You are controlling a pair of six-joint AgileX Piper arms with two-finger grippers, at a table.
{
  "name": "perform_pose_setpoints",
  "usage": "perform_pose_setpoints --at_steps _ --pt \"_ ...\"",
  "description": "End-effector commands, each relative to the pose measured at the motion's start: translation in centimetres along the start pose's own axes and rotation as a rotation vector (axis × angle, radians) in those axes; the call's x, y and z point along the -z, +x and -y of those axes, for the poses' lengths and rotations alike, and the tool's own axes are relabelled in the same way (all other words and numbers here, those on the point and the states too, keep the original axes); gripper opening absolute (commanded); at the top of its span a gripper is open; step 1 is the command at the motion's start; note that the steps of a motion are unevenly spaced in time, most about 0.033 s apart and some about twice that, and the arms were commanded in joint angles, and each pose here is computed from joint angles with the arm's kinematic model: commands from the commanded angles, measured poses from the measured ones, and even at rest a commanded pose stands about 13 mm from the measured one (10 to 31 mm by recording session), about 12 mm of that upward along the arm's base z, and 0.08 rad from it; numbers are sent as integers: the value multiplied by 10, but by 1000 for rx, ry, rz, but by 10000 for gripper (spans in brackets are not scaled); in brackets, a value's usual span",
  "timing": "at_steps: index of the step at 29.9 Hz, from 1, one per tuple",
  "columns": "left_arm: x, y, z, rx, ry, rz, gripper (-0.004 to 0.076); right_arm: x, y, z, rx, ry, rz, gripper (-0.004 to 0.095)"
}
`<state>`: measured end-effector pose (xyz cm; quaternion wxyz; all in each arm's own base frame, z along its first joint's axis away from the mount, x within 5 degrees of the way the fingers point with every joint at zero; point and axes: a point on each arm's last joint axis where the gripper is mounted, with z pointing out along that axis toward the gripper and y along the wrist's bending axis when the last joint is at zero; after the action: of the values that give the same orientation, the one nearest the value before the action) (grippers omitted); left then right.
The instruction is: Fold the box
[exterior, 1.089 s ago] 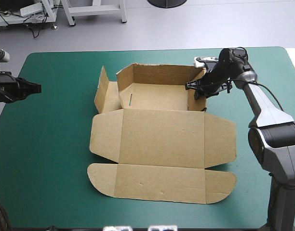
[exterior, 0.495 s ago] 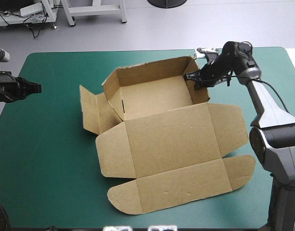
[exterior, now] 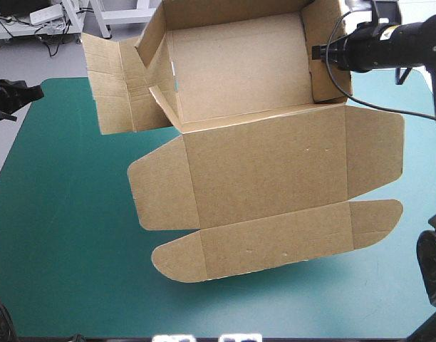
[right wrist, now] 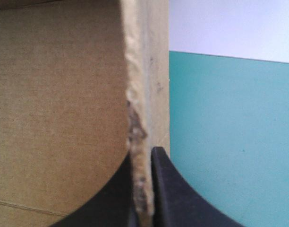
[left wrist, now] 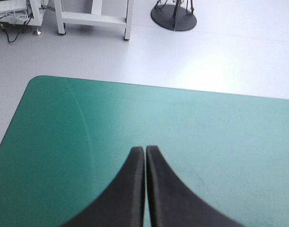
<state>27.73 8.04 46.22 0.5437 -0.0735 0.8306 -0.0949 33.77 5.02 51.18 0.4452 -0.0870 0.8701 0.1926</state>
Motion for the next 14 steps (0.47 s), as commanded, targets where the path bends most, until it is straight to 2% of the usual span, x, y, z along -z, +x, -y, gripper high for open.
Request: perform_pose_setpoints --at_steps 1,7,14 --pt "6 -14 6 75 45 113 -1 68 -6 -27 27 -62 145 -14" --pt "-20 -7 8 192 219 32 -1 121 1 -50 83 -69 245 -14" --pt "-28 -10 31 271 664 46 -1 154 8 -62 117 -51 309 -14"
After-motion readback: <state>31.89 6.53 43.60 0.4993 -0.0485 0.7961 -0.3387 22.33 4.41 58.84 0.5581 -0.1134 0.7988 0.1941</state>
